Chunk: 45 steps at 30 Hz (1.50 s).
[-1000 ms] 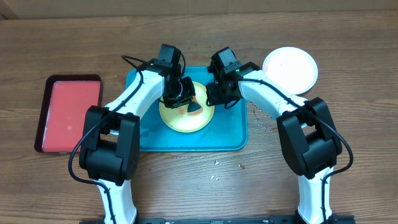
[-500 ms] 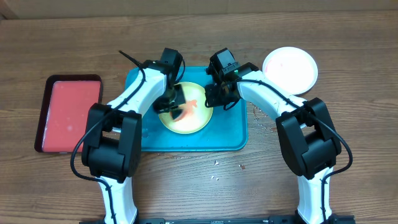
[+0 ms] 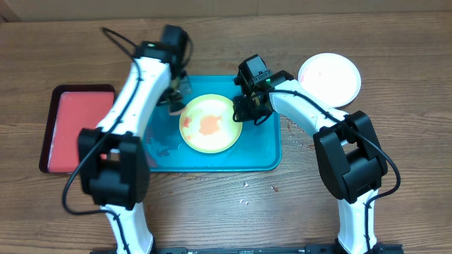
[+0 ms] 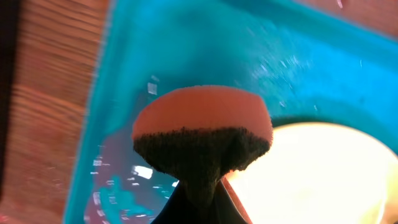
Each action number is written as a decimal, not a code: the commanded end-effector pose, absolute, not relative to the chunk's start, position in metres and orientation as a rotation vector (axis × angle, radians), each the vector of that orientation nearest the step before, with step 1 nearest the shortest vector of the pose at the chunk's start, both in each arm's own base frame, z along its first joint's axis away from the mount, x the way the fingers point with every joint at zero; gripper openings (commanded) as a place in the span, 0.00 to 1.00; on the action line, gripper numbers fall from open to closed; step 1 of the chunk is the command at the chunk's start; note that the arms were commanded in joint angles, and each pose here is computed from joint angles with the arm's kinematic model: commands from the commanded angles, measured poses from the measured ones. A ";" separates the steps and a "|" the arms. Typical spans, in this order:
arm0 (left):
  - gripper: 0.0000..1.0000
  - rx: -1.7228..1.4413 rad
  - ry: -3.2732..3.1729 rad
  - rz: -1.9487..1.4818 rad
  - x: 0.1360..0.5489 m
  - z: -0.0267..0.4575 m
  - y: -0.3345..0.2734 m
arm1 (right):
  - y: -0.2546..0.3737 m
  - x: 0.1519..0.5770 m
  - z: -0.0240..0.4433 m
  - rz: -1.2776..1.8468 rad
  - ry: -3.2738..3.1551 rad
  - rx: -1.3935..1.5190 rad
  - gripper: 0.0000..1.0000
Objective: Clean dirty plates on tray and stack at the side
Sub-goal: 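Return the sponge with the left gripper to the red tray, then lift the yellow plate with the right gripper and stack it on the pile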
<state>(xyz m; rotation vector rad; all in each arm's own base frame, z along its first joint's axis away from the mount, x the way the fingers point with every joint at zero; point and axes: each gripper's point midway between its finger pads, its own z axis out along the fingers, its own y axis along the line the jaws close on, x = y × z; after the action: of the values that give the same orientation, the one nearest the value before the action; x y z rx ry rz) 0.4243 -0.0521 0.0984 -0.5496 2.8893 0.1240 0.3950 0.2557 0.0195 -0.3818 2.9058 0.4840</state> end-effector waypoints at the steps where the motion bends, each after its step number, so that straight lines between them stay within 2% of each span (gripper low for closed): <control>1: 0.04 -0.741 2.783 0.084 0.429 0.135 0.008 | 0.262 0.408 0.041 0.505 2.853 -0.393 0.04; 9: 0.04 -1.207 2.729 0.167 0.384 0.113 0.136 | 0.262 0.430 0.084 0.411 2.727 -0.383 0.04; 17: 0.04 -1.392 2.676 0.113 0.354 0.091 0.192 | 0.270 0.427 0.089 0.375 2.704 -0.411 0.04; 18: 0.07 -1.405 2.666 0.108 0.353 0.091 0.194 | 0.272 0.426 0.090 0.378 2.701 -0.415 0.04; 19: 0.15 -1.407 2.658 0.094 0.355 0.091 0.195 | 0.273 0.426 0.092 0.380 2.699 -0.418 0.04; 21: 0.46 -1.409 2.647 0.078 0.357 0.092 0.196 | 0.277 0.425 0.098 0.387 2.684 -0.427 0.04; 24: 0.50 -1.403 2.638 0.074 0.359 0.092 0.197 | 0.279 0.429 0.116 0.371 2.640 -0.427 0.04; 28: 0.50 -1.393 2.621 0.064 0.364 0.098 0.198 | 0.273 0.430 0.140 0.236 2.579 -0.465 0.04; 34: 0.55 -1.366 2.569 -0.028 0.380 0.133 0.197 | 0.251 0.433 0.185 -0.222 2.396 -0.557 0.04; 36: 0.63 -1.351 2.553 -0.071 0.386 0.139 0.195 | 0.245 0.433 0.206 -0.434 2.285 -0.617 0.04; 39: 0.86 -1.344 2.554 -0.101 0.389 0.140 0.191 | 0.243 0.428 0.234 -0.733 2.116 -0.715 0.04; 40: 0.97 -1.345 2.557 -0.106 0.388 0.139 0.190 | 0.244 0.426 0.244 -0.826 2.059 -0.736 0.04; 41: 1.00 -1.345 2.558 -0.105 0.388 0.139 0.190 | 0.246 0.423 0.253 -0.901 2.009 -0.758 0.04; 45: 1.00 -1.345 2.558 -0.105 0.388 0.139 0.190 | 0.264 0.411 0.285 -1.099 1.835 -0.829 0.04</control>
<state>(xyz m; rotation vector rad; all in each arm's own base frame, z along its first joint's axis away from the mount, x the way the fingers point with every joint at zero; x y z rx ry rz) 0.3834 0.1909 0.1241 -1.3724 2.5909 -0.0770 0.4168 0.2823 0.2243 -0.8475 2.0155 -0.7835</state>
